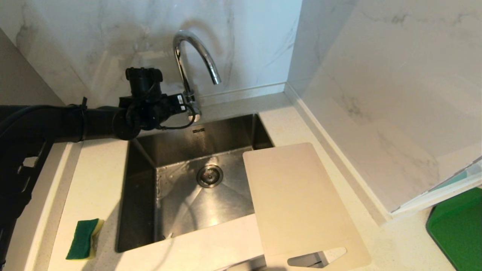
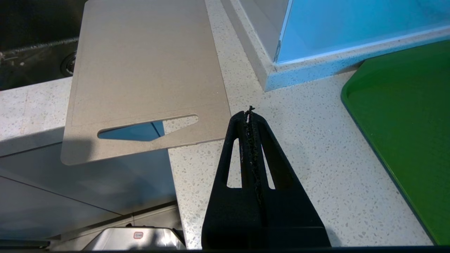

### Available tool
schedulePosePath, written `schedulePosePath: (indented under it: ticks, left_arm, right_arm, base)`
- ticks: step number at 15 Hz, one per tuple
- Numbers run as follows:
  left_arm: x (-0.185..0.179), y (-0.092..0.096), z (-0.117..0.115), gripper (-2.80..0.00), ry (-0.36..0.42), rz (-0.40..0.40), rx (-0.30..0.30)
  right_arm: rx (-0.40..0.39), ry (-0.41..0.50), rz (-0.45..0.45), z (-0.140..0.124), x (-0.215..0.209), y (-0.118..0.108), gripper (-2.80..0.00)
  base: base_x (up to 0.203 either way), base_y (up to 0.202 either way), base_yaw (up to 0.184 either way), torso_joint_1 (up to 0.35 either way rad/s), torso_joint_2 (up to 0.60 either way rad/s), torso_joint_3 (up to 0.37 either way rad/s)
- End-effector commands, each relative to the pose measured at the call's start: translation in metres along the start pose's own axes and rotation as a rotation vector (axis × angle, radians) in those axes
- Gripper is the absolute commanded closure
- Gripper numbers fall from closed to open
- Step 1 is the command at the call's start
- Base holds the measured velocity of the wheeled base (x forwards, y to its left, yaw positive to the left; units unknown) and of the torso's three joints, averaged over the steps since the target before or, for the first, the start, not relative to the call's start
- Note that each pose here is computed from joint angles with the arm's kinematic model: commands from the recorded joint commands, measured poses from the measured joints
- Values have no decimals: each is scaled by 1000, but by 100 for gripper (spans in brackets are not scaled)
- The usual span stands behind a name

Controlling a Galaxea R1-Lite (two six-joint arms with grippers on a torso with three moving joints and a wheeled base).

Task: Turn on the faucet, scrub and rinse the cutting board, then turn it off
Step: Turn on the tap

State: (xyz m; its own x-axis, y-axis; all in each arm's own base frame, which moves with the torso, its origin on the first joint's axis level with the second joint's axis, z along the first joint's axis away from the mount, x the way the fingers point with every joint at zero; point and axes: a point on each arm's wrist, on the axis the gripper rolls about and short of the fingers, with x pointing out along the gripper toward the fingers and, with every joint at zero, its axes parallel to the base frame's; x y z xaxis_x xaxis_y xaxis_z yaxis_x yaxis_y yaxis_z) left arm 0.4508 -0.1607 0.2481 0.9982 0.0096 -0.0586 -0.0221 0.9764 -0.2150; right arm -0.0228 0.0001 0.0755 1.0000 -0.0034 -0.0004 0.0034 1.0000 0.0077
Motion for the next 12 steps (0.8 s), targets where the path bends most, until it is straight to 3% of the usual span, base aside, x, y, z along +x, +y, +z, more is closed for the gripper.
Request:
schedulePosePath:
  ticks: [1,9,12]
  left_arm:
    - [-2,-1,6,-280,-31,-3,-13]
    - [1,-2,4,-280,-94,81,-35]
    - [9,-2,-3,-280,-158,148,-58]
  right_arm:
    - [0,0,0,0,0,0,0]
    - [0,0,1,0,0,0,0]
    - [0,0,0,0,0,0,0]
  base:
    - [0,0,0,0,0,0]
    - [0,0,0,0,0,0]
    - [0,0,0,0,0,0]
